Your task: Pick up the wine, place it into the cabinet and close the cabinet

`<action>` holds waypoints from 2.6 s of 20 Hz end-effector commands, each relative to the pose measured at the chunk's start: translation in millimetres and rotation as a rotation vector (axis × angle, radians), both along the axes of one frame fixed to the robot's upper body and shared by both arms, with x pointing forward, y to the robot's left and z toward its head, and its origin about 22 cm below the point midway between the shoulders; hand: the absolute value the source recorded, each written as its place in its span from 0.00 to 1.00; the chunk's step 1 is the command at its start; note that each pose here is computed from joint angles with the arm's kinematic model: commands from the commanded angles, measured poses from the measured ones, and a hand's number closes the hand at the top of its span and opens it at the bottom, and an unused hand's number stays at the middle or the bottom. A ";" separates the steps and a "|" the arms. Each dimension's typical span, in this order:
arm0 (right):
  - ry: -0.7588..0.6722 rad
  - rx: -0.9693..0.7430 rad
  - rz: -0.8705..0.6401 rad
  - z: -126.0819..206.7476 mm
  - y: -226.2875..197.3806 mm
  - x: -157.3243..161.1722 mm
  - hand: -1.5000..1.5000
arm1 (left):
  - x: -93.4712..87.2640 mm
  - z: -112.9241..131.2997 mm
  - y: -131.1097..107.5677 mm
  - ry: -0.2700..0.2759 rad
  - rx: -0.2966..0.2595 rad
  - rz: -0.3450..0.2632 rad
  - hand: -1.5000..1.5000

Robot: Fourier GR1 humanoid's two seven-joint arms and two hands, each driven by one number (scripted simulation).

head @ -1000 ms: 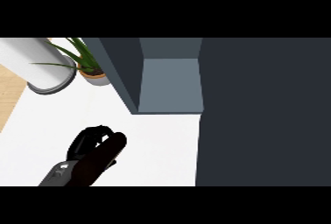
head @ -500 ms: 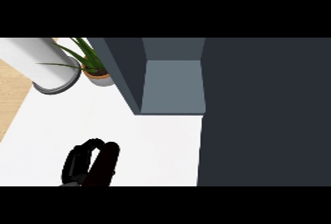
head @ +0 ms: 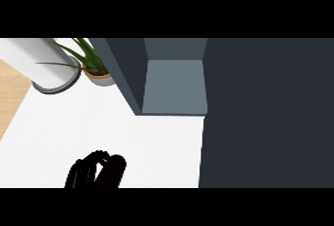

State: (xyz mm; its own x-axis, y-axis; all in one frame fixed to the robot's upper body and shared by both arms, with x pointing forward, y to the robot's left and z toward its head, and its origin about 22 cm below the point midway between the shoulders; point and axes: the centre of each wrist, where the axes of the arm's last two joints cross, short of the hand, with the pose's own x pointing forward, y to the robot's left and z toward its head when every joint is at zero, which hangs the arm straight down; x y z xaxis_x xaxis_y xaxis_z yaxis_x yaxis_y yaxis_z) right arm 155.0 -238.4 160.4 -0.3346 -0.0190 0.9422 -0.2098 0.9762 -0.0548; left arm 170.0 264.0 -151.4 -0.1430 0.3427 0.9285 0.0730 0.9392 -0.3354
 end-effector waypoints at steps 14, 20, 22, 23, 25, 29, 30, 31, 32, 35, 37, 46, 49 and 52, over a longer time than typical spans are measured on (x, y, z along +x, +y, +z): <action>0.016 -0.010 0.024 -4.8 -9.5 -4.2 0.00 | 9.2 146.4 -61.9 -0.108 -0.065 -0.043 1.00; 0.010 0.001 0.020 -1.5 0.5 3.2 0.00 | 50.7 172.3 -75.4 -0.101 -0.085 -0.056 1.00; 0.010 -0.002 0.025 -24.9 -7.8 5.3 0.00 | 47.4 181.1 -82.7 -0.092 -0.052 -0.065 1.00; 0.009 0.017 0.005 -21.7 -7.0 18.0 0.00 | 54.3 169.2 -97.9 -0.106 -0.066 -0.047 1.00; 0.000 -0.003 0.012 0.0 -7.7 13.1 0.00 | 78.5 189.6 -111.5 -0.150 -0.037 -0.066 1.00; 0.007 0.001 0.007 -6.9 -15.4 19.4 0.00 | 107.3 218.9 -114.3 -0.145 -0.029 -0.010 1.00; 0.018 -0.004 0.019 -8.0 -4.6 8.9 0.00 | 97.2 206.1 -134.1 -0.161 0.002 -0.009 1.00; 0.022 -0.007 0.024 -6.2 -8.7 6.7 0.00 | 106.3 206.5 -125.8 -0.156 0.009 -0.020 1.00; 0.009 0.001 0.029 4.6 2.9 9.4 0.00 | 88.7 201.3 -144.7 -0.169 0.037 0.004 1.00; 0.023 -0.002 0.024 -23.7 -1.0 -4.1 0.00 | 104.2 202.9 -158.8 -0.146 0.086 -0.016 1.00; -0.006 0.005 0.017 -11.5 -5.8 13.7 0.00 | 124.2 194.8 -154.7 -0.167 0.130 0.002 1.00; 0.003 0.011 0.028 -20.8 -12.4 12.9 0.00 | 126.1 166.8 -188.6 -0.103 0.195 0.011 1.00; 0.011 -0.001 0.012 -1.2 -2.3 4.7 0.00 | 133.6 173.0 -188.6 -0.059 0.164 0.020 1.00; 0.017 0.000 0.010 2.3 -9.0 26.8 0.00 | 124.9 145.5 -184.7 -0.046 0.181 0.040 1.00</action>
